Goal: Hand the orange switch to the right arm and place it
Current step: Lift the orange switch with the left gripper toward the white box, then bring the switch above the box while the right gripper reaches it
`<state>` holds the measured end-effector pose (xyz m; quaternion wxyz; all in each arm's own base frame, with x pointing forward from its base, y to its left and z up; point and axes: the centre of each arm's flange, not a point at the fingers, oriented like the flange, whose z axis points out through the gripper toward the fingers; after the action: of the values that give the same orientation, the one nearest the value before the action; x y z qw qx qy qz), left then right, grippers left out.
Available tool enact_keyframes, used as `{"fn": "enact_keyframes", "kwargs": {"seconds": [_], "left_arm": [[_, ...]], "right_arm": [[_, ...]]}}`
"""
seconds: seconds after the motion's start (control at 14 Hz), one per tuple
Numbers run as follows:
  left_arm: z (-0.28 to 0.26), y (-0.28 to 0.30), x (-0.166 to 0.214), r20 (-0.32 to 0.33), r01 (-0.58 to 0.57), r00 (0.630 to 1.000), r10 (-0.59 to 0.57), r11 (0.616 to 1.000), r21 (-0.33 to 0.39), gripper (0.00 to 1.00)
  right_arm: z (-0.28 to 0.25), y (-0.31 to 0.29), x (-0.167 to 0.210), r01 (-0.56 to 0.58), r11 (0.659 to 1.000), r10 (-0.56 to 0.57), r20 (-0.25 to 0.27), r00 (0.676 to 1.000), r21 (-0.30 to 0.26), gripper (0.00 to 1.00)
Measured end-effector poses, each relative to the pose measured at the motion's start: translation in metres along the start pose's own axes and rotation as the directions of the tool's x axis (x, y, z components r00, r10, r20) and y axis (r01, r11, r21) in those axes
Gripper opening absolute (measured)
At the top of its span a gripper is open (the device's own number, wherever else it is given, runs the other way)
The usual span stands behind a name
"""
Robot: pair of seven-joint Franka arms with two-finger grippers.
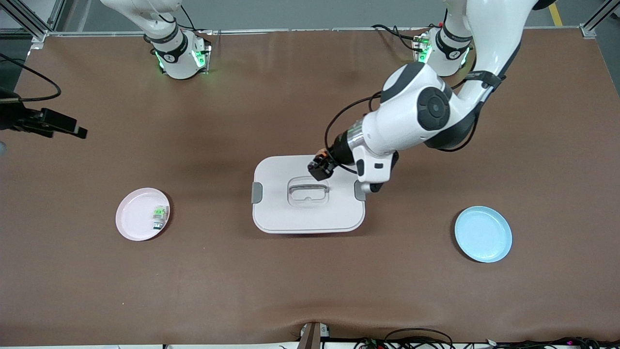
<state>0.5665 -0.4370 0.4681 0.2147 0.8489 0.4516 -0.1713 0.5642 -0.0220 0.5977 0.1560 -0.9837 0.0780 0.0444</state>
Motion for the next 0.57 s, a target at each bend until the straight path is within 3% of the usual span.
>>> {"fn": "enact_keyframes", "kwargs": {"seconds": [0.21, 0.57], "left_arm": [[0.008, 0.003, -0.034, 0.021, 0.105, 0.994, -0.105, 0.994, 0.002, 0.73], [0.02, -0.001, -0.075, 0.079, 0.187, 0.979, -0.189, 0.982, 0.033, 0.73]], "right_arm": [[0.016, -0.021, -0.012, -0.109, 0.985, 0.12, -0.078, 0.99, 0.132, 1.0], [0.065, -0.095, -0.091, -0.148, 0.951, 0.213, -0.226, 0.95, 0.273, 1.0]]}}
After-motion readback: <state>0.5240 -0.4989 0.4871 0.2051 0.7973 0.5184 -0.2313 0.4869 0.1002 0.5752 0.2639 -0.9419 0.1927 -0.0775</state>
